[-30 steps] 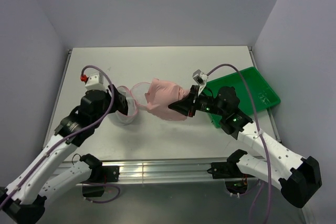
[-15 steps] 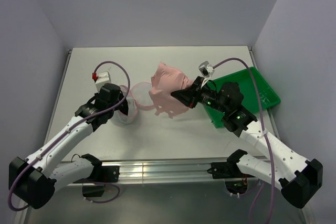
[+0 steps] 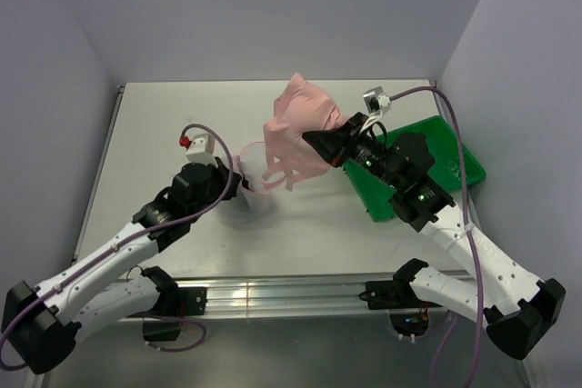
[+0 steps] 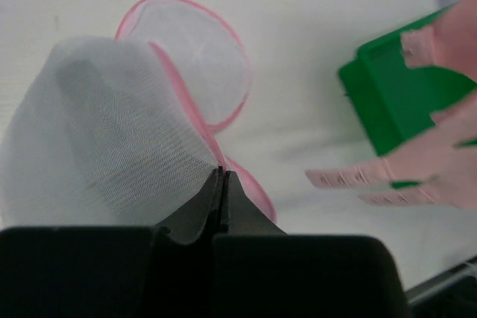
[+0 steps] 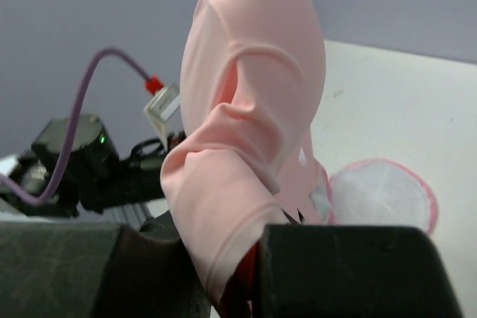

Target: Place the bra in the laundry bag and zip it closed

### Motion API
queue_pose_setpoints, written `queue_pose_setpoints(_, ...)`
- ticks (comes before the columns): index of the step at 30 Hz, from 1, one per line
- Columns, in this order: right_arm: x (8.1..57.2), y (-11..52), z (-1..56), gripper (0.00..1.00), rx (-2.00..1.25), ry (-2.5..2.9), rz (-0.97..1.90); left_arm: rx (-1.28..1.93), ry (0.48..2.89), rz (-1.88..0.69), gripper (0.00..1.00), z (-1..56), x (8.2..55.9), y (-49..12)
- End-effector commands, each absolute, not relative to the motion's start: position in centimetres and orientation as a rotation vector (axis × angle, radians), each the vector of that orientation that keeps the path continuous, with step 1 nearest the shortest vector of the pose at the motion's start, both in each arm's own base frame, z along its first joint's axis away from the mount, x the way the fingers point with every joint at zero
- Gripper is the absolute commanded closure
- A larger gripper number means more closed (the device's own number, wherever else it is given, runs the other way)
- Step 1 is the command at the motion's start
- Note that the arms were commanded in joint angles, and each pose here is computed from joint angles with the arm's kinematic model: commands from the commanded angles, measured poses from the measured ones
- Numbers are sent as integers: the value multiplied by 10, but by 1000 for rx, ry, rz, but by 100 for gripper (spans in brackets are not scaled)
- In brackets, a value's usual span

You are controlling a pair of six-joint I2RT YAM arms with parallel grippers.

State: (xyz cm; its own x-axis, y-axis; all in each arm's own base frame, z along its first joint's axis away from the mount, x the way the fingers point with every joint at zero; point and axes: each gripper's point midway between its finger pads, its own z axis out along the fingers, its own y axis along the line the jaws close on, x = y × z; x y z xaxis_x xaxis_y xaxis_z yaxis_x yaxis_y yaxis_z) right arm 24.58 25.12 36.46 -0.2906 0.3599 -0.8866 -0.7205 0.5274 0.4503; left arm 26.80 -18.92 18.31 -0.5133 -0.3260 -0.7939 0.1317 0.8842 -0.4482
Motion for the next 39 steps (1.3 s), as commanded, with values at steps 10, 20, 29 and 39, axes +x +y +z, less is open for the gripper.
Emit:
queue_pose_setpoints(10, 298, 292, 385, 100, -8, 1426, 1169, -305, 1811, -884, 100, 192, 234, -180)
queue_pose_setpoints(20, 267, 356, 292, 100, 57, 1562, 1297, -387, 1809, -775, 100, 168, 228, -149)
queue_pose_setpoints(29, 210, 363, 219, 100, -24, 1756, 1426, -410, 1795, -774, 100, 166, 227, -145)
queue_pose_setpoints(39, 182, 407, 179, 100, -383, 1972, 1465, -283, 1709, -863, 100, 202, 227, -162)
